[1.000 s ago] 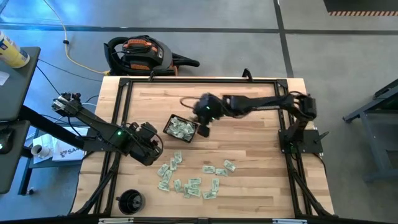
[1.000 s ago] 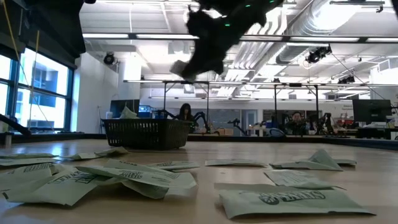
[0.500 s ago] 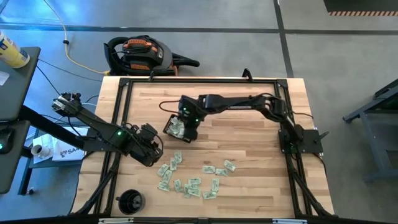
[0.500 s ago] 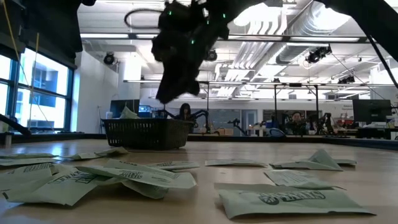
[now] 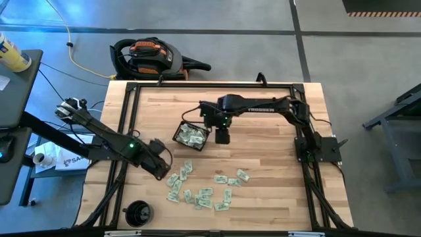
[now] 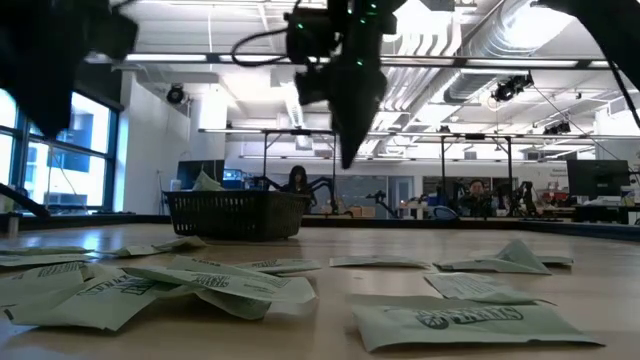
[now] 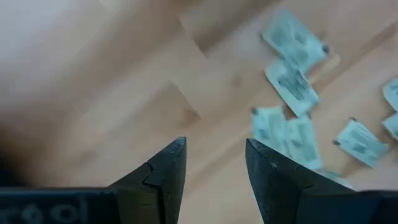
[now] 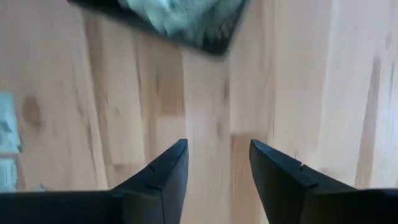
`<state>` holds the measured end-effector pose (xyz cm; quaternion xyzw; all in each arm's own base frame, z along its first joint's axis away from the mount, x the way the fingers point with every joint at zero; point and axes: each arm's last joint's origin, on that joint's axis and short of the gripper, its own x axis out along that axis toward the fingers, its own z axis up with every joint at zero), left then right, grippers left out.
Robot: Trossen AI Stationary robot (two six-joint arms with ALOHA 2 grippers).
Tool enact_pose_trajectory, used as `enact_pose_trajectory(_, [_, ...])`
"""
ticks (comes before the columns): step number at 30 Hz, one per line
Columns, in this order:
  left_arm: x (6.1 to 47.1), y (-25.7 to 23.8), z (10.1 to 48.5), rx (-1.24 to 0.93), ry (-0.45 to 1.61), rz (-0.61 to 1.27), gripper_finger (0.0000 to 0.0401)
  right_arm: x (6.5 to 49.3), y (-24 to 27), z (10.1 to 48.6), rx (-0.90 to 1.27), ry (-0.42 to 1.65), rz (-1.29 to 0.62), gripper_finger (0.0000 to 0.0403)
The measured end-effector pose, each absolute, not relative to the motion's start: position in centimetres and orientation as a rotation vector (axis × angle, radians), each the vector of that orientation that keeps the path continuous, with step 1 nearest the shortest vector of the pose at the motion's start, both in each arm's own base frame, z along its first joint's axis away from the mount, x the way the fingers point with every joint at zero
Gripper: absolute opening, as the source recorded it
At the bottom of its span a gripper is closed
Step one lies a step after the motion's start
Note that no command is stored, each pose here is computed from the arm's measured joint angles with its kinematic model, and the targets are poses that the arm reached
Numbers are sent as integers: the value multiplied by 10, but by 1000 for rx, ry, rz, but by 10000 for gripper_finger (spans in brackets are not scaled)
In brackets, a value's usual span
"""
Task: Pick and place Stevia / Truvia into bins
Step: Put the green stevia packet into the black basket
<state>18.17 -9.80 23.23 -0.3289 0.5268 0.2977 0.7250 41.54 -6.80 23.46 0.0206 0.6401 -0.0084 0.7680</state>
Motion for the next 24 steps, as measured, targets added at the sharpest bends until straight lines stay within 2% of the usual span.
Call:
enact_pose_trajectory(6, [197,-109,191,-948,1099,596,216,387,-62,203,153,1482,-92,185])
enact_pose_trajectory(12, [209,-117,170,-962,1140,632,267,362,-42,191,223,1515,-143,212])
enact_pose_trajectory(16, [218,-122,154,-949,1164,630,286,352,-25,195,239,1460,-196,220])
enact_pose_trajectory(20, [226,-127,142,-939,1181,618,283,342,-10,205,217,1400,-277,220])
enact_pose_trajectory(24, [227,-128,136,-888,1222,648,245,335,0,217,188,1331,-355,221])
